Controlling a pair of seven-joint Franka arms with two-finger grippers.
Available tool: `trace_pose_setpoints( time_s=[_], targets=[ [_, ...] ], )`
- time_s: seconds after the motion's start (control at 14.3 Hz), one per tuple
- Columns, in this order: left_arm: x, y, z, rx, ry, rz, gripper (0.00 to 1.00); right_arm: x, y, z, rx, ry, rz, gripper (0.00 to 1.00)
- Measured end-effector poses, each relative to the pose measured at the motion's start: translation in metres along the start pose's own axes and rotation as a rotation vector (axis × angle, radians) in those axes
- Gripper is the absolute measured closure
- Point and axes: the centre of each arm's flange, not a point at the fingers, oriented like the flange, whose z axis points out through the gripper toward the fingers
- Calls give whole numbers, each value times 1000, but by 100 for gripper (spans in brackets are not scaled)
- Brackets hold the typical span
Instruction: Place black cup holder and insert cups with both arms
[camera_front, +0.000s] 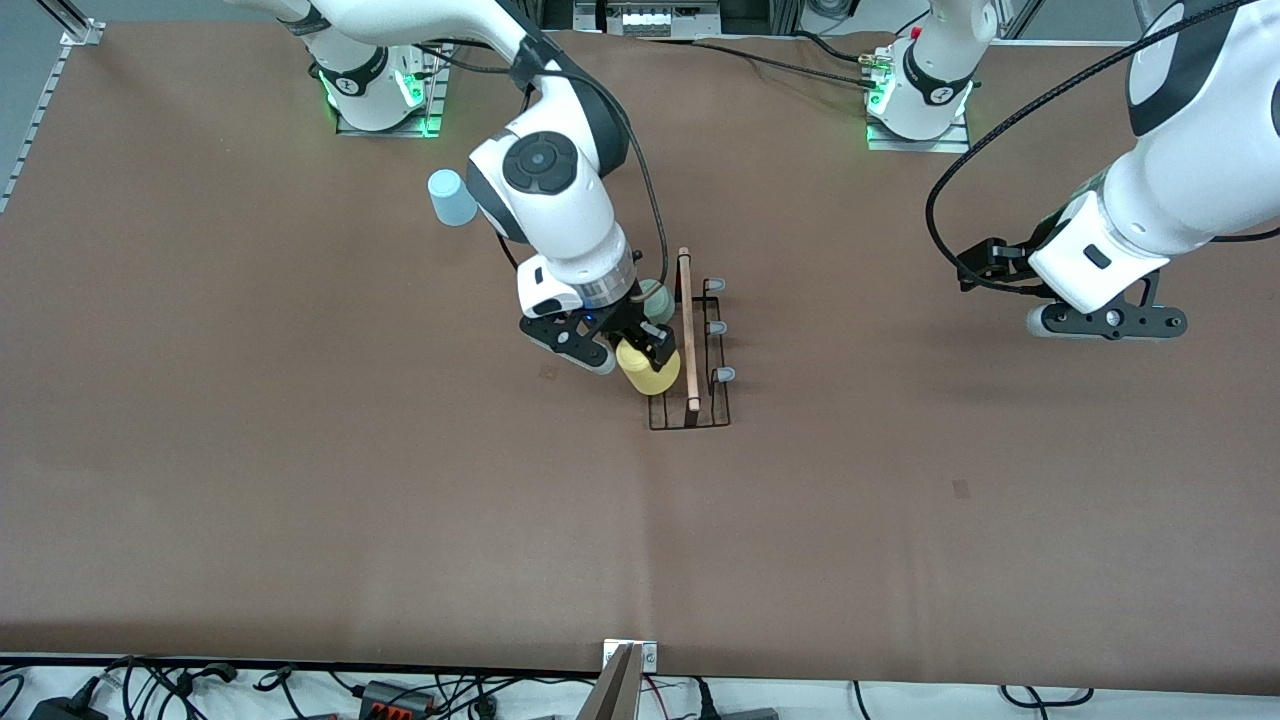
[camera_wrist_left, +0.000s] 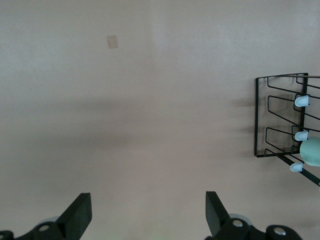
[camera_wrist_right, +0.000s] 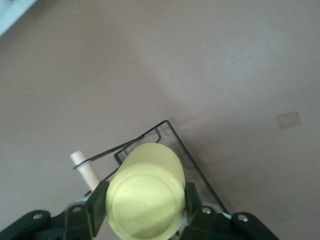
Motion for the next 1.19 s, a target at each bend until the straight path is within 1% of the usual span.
trace_pose_setpoints(
  time_s=[0.14,0.35,0.42,0.49,0.63,0.7,0.77,0.91,1.05,1.19],
  targets=[
    [0,0,0,0,0,0,0,0,3,16,-13,-5,1,34],
    [0,0,0,0,0,0,0,0,4,24,-9,-5,1,34],
    [0,0,0,0,0,0,0,0,4,24,-8,-4,1,30],
    [0,0,0,0,0,0,0,1,3,22,-5,-2,1,22],
    [0,0,0,0,0,0,0,10,1,14,4,13,8,2],
    [0,0,0,0,0,0,0,18,3,7,-6,21,16,0],
    [0,0,0,0,0,0,0,29,9,-2,-36,23,22,0],
    [0,0,0,0,0,0,0,65,32,-32,-129,12,2,0],
    [0,0,0,0,0,0,0,124,78,-75,-240,-21,-40,0],
    [0,0,0,0,0,0,0,190,142,-125,-320,-81,-113,0]
  ],
)
